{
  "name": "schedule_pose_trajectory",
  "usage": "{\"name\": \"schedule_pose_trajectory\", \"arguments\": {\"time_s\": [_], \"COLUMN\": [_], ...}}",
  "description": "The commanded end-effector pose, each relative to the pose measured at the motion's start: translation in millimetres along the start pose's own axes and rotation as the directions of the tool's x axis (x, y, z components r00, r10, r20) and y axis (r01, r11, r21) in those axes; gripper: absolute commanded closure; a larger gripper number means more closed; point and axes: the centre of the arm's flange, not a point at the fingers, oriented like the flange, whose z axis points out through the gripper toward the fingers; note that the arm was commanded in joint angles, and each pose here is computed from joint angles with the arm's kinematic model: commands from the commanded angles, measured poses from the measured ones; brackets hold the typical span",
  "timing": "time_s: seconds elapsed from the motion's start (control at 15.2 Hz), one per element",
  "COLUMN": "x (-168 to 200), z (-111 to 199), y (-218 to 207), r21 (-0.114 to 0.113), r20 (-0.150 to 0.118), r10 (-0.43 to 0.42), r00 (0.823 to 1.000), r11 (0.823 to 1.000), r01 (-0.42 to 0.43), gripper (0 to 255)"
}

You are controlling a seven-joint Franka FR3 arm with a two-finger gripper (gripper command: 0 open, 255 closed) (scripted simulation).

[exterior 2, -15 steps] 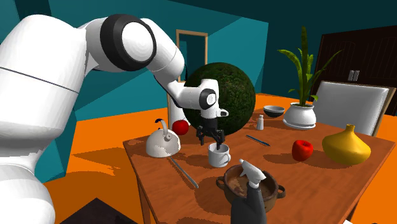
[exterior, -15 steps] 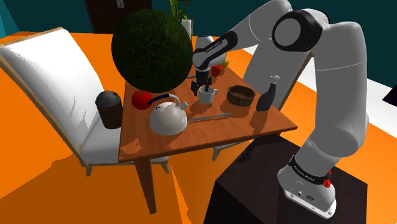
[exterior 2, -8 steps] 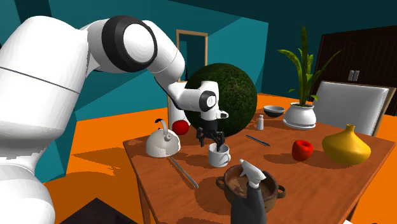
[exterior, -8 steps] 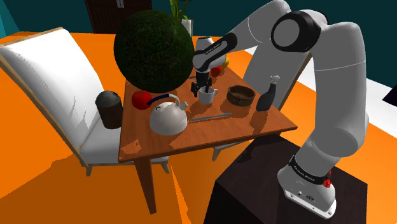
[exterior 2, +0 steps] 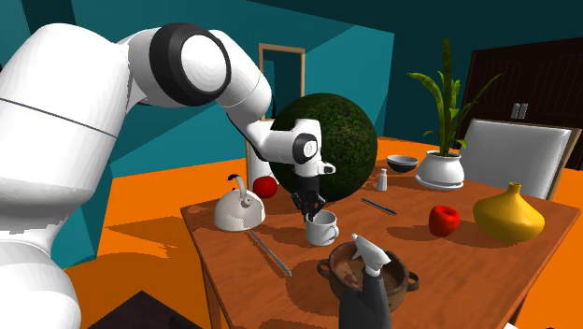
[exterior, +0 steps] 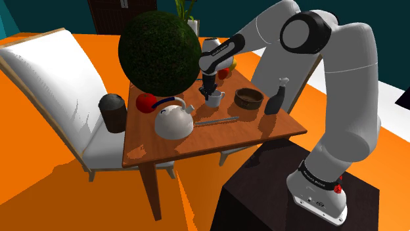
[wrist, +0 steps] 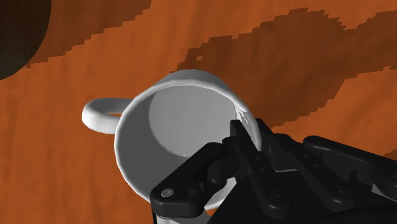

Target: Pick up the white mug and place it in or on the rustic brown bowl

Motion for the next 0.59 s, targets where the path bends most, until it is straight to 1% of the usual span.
{"name": "schedule_pose_trajectory", "arguments": {"time_s": [0.0,0.13,0.53], "x": [0,0,-1], "z": [0,0,-32], "y": [0,0,2], "r21": [0.0,0.0,0.0], "r20": [0.0,0.0,0.0], "r10": [0.0,0.0,0.0], "r00": [1.0,1.0,1.0], "r11": [1.0,1.0,1.0], "r01": [0.0,0.0,0.0], "gripper": [255,255,255]}}
